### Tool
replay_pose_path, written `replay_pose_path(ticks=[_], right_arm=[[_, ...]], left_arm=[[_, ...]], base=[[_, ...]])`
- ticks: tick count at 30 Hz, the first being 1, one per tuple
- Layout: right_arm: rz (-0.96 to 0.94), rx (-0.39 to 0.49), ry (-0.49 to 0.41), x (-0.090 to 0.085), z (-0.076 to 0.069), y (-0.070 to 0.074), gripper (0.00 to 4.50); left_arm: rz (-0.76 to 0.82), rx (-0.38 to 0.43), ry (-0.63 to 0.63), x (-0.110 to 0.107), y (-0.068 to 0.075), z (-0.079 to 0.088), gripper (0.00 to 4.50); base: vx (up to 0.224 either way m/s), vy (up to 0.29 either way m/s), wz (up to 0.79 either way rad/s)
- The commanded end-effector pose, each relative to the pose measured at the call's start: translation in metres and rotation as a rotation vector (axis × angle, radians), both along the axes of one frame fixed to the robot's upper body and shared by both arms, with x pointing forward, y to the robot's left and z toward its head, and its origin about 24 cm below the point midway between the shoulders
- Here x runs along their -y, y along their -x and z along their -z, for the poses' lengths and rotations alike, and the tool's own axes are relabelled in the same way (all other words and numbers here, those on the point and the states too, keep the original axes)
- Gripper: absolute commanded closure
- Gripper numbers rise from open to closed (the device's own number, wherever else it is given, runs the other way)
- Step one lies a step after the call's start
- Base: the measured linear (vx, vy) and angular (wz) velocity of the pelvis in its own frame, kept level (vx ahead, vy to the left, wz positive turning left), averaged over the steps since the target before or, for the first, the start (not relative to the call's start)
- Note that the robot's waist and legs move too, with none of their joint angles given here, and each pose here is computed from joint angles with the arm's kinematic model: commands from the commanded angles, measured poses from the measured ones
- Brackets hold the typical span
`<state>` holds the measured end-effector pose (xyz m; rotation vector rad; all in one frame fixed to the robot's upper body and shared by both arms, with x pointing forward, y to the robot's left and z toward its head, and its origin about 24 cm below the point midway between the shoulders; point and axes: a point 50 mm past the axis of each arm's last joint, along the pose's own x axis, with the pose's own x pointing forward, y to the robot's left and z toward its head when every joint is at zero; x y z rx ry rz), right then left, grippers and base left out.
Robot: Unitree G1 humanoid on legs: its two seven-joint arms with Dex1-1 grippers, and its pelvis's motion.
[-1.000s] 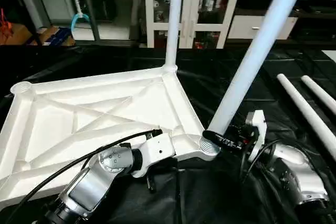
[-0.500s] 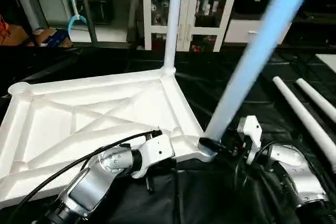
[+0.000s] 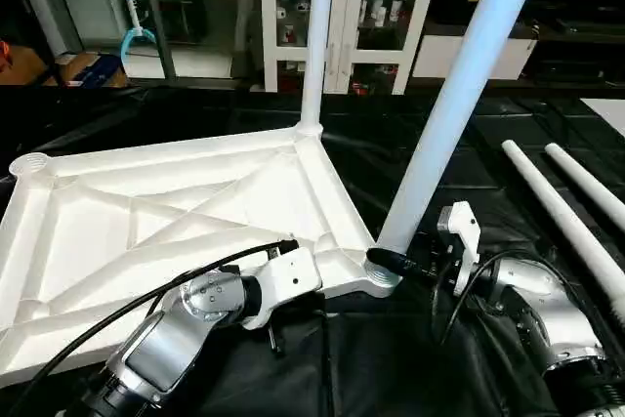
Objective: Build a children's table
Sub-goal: Insert table leg to table base
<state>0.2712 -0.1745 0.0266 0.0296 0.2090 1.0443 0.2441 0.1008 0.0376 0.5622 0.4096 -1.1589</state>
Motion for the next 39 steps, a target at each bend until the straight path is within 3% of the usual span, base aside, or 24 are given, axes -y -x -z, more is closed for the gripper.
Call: replay_pose_path(ticks=[1, 9, 13, 16, 22, 26, 29, 39], right_arm=[[0.106, -0.196, 0.079, 0.013, 0.04, 0.018, 2.59], [0.187, -0.151, 0.078, 0.01, 0.041, 0.014, 2.59], [0.433, -0.065, 0.176, 0.008, 0.043, -0.004, 2.59], [0.526, -0.046, 0.189, 0.002, 0.042, -0.014, 2.59], [0.69, -0.042, 0.193, -0.027, 0.037, -0.041, 2.59], [0.727, -0.04, 0.18, -0.053, 0.03, -0.056, 2.59], [0.697, -0.032, 0.158, -0.069, 0.025, -0.062, 2.59], [0.641, 0.024, 0.085, -0.076, 0.014, -0.068, 2.59]], left_arm=[[-0.003, 0.076, 0.022, 0.004, -0.005, -0.012, 4.5], [-0.059, 0.077, 0.02, 0.003, -0.008, -0.01, 4.5], [-0.207, 0.077, 0.014, 0.007, -0.02, -0.007, 4.5], [-0.29, 0.072, 0.018, 0.01, -0.028, -0.004, 4.5], [-0.509, 0.063, 0.1, 0.026, -0.05, -0.002, 4.5], [-0.601, 0.096, 0.122, 0.033, -0.066, -0.007, 4.5], [-0.608, 0.108, 0.136, 0.036, -0.07, -0.011, 4.5], [-0.603, 0.101, 0.13, 0.031, -0.069, -0.008, 4.5]], base=[[0.0, 0.0, 0.0], [0.0, 0.0, 0.0], [-0.006, 0.011, -0.04], [0.0, 0.0, 0.0], [0.0, 0.0, 0.0], [0.0, 0.0, 0.0], [0.0, 0.0, 0.0], [0.0, 0.0, 0.0]])
